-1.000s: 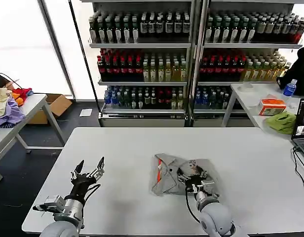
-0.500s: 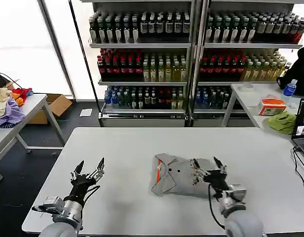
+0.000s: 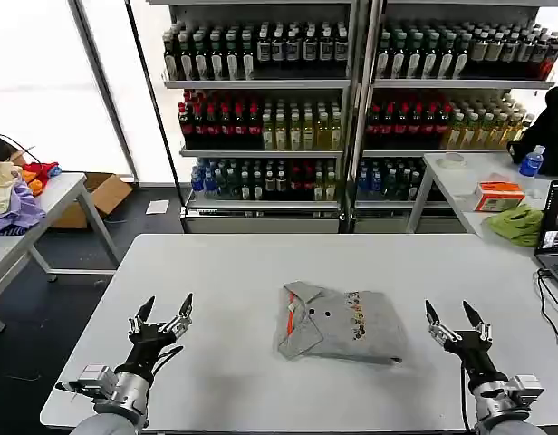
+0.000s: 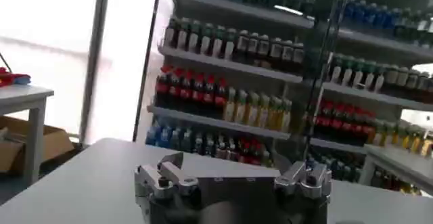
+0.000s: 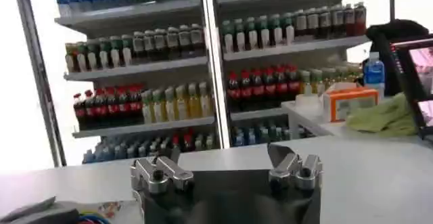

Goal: Fold and organize the clothes.

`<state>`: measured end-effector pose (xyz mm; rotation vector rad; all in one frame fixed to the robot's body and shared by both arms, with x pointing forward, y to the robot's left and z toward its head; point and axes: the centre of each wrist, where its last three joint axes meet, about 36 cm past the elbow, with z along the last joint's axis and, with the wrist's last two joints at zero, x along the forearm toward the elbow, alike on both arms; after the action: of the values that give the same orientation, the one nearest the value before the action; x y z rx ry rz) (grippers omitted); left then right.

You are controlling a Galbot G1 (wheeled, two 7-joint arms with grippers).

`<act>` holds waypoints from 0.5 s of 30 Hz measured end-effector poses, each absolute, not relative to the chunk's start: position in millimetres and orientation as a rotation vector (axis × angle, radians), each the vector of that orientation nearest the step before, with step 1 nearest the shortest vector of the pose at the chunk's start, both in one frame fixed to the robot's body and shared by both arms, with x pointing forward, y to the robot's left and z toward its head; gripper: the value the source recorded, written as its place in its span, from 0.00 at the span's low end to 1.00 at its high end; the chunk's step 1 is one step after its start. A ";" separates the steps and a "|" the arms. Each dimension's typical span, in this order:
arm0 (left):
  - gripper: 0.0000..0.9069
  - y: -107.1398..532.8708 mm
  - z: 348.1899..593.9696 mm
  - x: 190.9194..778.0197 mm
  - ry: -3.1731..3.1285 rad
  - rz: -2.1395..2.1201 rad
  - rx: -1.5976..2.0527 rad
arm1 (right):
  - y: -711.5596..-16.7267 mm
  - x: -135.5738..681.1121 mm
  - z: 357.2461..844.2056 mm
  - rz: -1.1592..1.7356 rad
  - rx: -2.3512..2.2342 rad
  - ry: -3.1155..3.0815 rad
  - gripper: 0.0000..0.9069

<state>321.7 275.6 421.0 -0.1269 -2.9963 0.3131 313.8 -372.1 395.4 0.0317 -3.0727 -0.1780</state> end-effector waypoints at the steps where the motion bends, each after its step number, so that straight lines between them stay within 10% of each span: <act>1: 1.00 275.9 420.8 321.0 -2.995 0.311 -0.127 | -374.3 312.6 395.2 -0.184 0.027 -3.076 1.00; 15: 1.00 277.8 424.9 318.2 -3.000 0.296 -0.130 | -394.1 300.6 386.5 -0.208 0.003 -3.085 1.00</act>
<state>318.2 277.8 424.9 -0.1296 -3.0002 0.2963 300.6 -394.1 386.5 0.0033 -3.0855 -0.2077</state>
